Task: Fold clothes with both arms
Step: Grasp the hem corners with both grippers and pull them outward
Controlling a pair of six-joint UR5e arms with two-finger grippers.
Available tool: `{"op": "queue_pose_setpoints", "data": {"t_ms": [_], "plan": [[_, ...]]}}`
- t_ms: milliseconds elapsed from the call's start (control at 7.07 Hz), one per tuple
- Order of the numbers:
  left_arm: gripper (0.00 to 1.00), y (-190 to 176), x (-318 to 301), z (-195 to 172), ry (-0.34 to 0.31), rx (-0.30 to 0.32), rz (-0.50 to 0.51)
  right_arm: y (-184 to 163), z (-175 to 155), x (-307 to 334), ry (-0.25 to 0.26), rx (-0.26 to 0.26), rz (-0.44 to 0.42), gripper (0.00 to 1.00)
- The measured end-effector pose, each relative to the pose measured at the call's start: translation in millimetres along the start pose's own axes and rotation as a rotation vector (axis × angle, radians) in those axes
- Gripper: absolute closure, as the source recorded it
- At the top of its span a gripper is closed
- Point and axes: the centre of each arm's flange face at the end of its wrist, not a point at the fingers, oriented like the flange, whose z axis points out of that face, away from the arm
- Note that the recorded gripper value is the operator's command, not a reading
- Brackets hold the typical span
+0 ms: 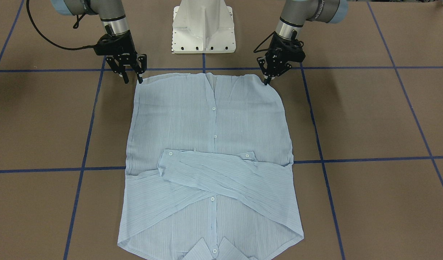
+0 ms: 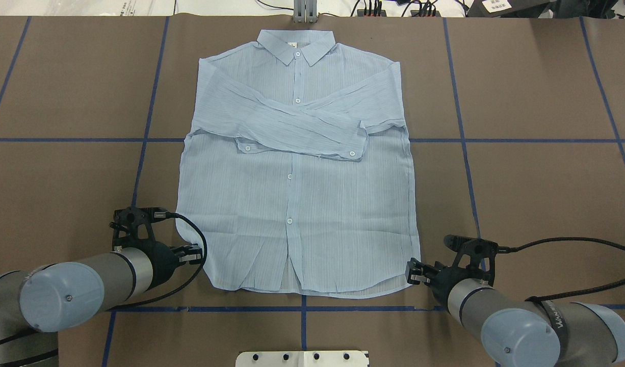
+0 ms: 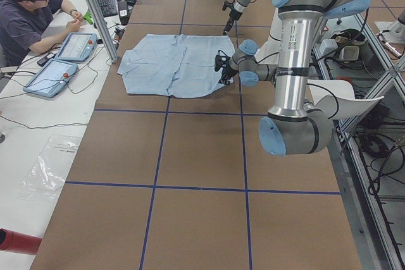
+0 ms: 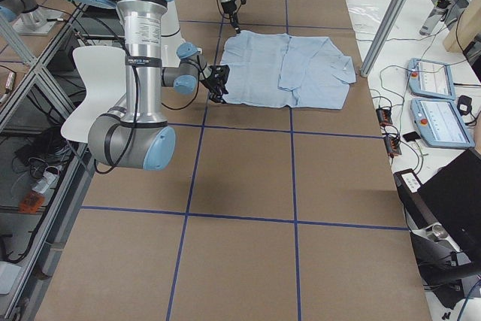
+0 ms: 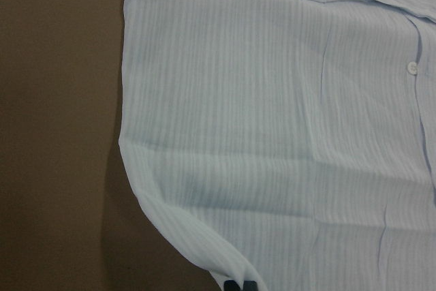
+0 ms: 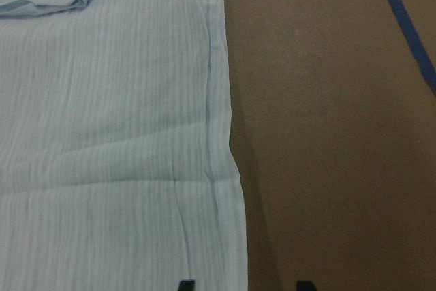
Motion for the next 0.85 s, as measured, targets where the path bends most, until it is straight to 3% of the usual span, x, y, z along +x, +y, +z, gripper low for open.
{"op": "queue_pose_setpoints", "data": {"t_ms": [707, 848], "plan": [[1.00, -2.8, 1.6, -8.6, 0.012, 0.008, -0.001, 20.2, 7.9, -4.3, 0.004, 0.002, -0.023, 0.61], [1.00, -3.1, 0.7, -9.6, 0.011, 0.008, -0.001, 21.9, 9.0, -6.0, 0.002, 0.005, -0.025, 0.69]]}}
